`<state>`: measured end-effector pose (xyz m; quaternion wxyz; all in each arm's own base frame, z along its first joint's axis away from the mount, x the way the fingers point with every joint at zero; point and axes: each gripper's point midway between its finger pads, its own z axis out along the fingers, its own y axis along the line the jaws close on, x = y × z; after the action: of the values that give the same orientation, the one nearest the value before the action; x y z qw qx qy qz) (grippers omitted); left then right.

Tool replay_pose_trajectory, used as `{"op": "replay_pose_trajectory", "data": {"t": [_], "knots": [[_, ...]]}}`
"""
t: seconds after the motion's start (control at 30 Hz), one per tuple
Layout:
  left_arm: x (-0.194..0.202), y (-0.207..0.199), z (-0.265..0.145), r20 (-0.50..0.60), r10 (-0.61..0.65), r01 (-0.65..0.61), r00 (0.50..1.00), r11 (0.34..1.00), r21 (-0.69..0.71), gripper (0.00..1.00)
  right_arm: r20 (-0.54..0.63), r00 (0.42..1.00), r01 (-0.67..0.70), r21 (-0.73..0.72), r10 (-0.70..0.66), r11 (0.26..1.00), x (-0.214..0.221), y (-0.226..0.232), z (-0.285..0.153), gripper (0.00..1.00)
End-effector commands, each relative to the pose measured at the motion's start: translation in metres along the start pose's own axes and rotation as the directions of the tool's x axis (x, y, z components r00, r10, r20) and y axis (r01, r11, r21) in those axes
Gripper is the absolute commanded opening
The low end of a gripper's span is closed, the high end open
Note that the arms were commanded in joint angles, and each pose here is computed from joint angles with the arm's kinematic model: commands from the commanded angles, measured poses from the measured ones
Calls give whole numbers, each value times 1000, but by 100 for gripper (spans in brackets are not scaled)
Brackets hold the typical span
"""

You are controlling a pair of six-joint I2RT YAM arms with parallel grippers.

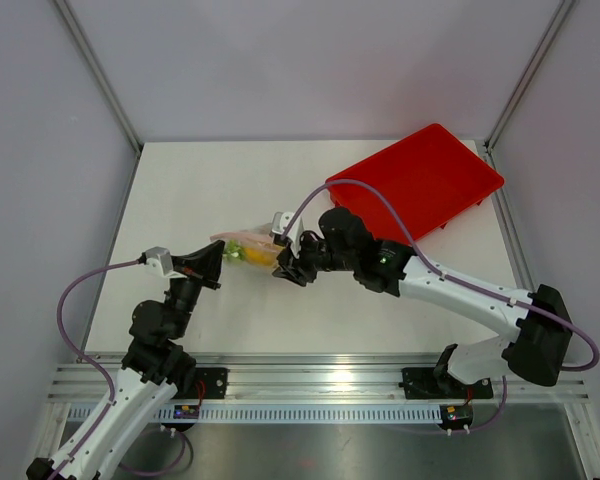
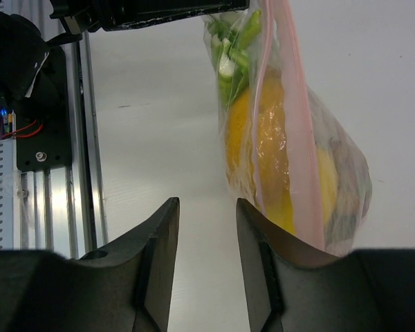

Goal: Open the zip-top bag and remove the fake food
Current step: Open the zipper of the food storage bag at the center of the board.

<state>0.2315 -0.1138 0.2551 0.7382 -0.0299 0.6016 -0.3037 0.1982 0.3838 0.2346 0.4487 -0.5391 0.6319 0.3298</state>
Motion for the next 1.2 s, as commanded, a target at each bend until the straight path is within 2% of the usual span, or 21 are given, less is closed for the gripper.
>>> {"op": "replay_pose_trajectory", "data": {"t": [0.0,0.2,0.37,0.53,0.73,0.83,0.87,0.97,1.07,1.17], "knots": [[-19,-13,3,66,7,-11,998,998,59,0,132,990,44,36,-49,998,-39,0,-20,46],[-14,-23,7,31,27,-30,999,994,109,0,246,967,34,142,-68,989,-60,-8,-47,49],[-13,-27,6,28,33,-37,999,990,138,0,240,970,5,168,-46,986,-63,-14,-49,56],[-14,-31,5,31,40,-45,999,987,156,0,98,995,14,93,-23,996,-36,-9,-24,51],[-15,-32,5,34,40,-45,999,986,162,0,-2,1000,23,77,-22,997,-15,-15,-1,49],[-15,-32,4,37,38,-43,999,986,162,0,-62,998,24,61,-20,998,-3,-15,8,41],[-16,-32,4,36,38,-43,999,986,160,0,-73,997,25,55,-21,998,-1,-15,10,29],[-17,-31,4,40,36,-41,999,987,155,0,-100,995,35,36,-31,999,5,-13,11,8],[-18,-29,4,41,26,-32,999,990,138,1,-110,992,63,11,-62,998,10,-7,8,1],[-20,-22,3,34,10,-13,999,996,93,20,-127,986,109,-7,-109,994,13,-3,2,0]]}}
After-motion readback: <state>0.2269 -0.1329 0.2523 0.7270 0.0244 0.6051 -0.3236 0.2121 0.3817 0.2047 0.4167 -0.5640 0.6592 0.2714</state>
